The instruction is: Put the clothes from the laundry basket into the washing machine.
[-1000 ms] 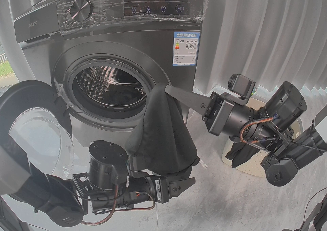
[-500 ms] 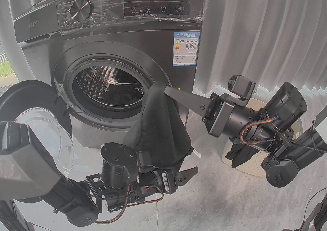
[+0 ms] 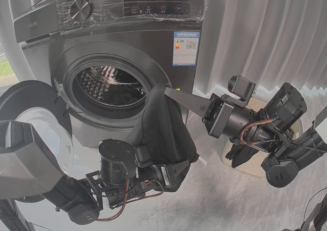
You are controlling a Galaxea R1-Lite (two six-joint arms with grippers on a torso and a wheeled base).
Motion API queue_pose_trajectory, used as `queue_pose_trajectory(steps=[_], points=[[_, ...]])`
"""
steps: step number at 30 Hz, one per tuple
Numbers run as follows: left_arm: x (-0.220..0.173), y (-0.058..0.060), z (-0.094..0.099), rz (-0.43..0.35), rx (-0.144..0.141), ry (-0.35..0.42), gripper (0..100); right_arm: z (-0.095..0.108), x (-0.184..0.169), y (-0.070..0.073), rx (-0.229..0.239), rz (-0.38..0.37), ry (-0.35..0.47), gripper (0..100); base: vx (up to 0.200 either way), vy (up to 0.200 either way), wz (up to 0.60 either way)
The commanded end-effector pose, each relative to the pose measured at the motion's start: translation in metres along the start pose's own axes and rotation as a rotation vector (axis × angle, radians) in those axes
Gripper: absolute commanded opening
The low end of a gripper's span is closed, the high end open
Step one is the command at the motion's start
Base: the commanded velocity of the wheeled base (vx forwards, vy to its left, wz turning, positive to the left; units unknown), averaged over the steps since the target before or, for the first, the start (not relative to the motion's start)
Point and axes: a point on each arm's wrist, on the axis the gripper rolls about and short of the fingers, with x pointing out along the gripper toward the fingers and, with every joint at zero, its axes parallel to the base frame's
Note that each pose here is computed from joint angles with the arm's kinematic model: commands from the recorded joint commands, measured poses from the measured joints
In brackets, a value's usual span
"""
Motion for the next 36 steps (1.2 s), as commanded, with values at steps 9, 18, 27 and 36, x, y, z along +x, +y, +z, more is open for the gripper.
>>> queue_pose_trajectory(steps=[9, 18, 27, 36], points=[[-0.003, -0.003, -0.001, -0.017, 0.006, -0.009, 0, 0.001, -0.001, -0.003, 0.001, -0.008, -0.002, 0, 0.0, 0.0, 0.0], [-0.011, -0.016, -0.003, -0.088, 0.021, -0.049, 0, 0.0, -0.007, -0.008, 0.003, -0.034, 0.005, 100, 0.0, 0.0, 0.0], [-0.036, -0.039, 0.027, -0.221, 0.023, -0.213, 0, -0.002, -0.031, -0.027, -0.005, -0.137, 0.025, 100, 0.0, 0.0, 0.0], [-0.063, -0.053, 0.051, -0.216, 0.115, -0.375, 0, 0.008, -0.061, -0.01, -0.149, -0.221, 0.015, 100, 0.0, 0.0, 0.0]])
